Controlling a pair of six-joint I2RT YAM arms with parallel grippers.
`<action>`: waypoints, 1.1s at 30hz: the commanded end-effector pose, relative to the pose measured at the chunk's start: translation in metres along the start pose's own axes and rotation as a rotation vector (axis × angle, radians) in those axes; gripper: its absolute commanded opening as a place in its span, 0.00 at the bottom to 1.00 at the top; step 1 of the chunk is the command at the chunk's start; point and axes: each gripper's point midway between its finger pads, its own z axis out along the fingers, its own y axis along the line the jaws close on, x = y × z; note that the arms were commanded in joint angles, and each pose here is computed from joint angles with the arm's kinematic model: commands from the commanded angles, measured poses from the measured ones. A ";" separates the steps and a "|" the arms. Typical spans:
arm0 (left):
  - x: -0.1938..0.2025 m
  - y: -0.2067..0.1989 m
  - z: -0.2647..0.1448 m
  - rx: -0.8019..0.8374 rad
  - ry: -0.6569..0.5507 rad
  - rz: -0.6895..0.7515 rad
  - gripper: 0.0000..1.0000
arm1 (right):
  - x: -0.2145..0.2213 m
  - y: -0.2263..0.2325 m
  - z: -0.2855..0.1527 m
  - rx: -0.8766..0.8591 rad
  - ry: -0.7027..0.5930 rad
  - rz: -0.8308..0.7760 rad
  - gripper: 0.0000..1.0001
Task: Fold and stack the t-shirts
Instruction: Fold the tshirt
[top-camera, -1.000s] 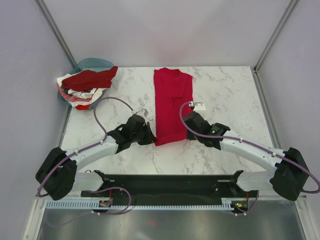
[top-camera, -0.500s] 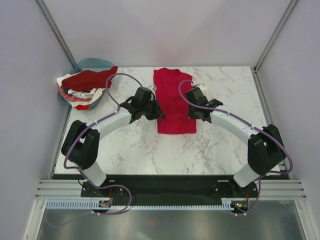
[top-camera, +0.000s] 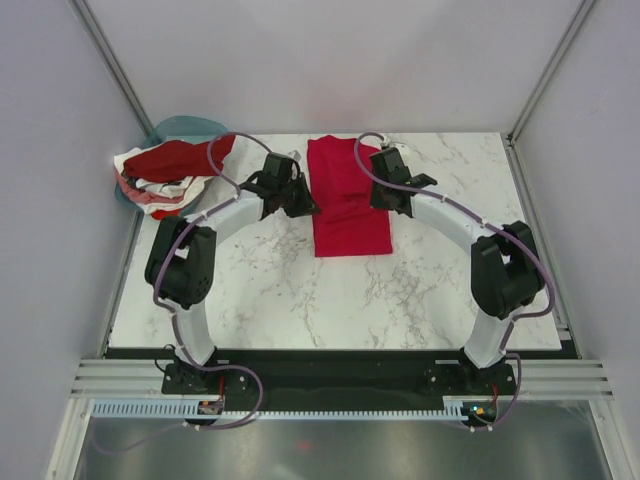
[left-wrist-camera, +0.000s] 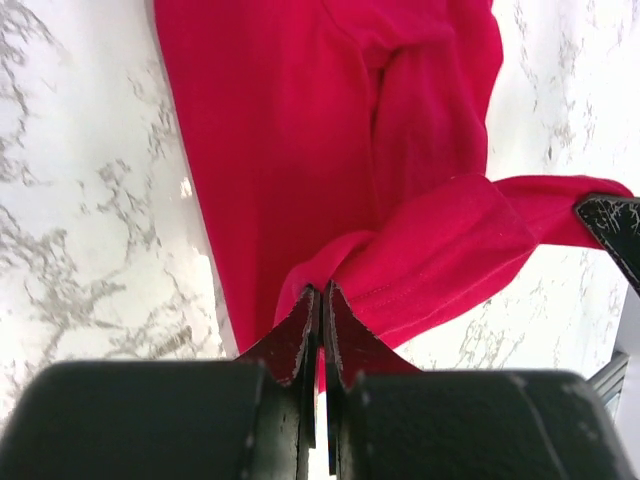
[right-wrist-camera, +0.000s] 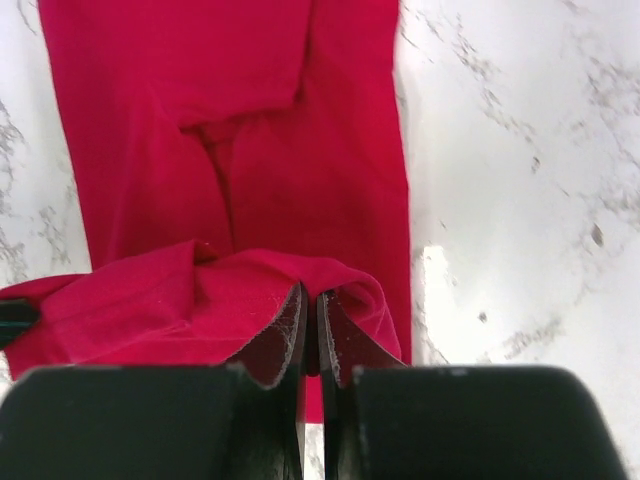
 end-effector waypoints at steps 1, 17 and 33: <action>-0.024 -0.009 0.002 0.060 -0.017 0.029 0.05 | -0.027 0.013 0.013 -0.037 -0.047 0.012 0.08; -0.073 0.005 0.026 0.064 -0.098 0.056 0.96 | -0.062 -0.013 0.024 0.083 -0.215 0.127 0.94; 0.051 0.016 -0.024 0.046 -0.034 0.031 0.64 | 0.043 -0.043 -0.013 0.008 -0.023 0.140 0.58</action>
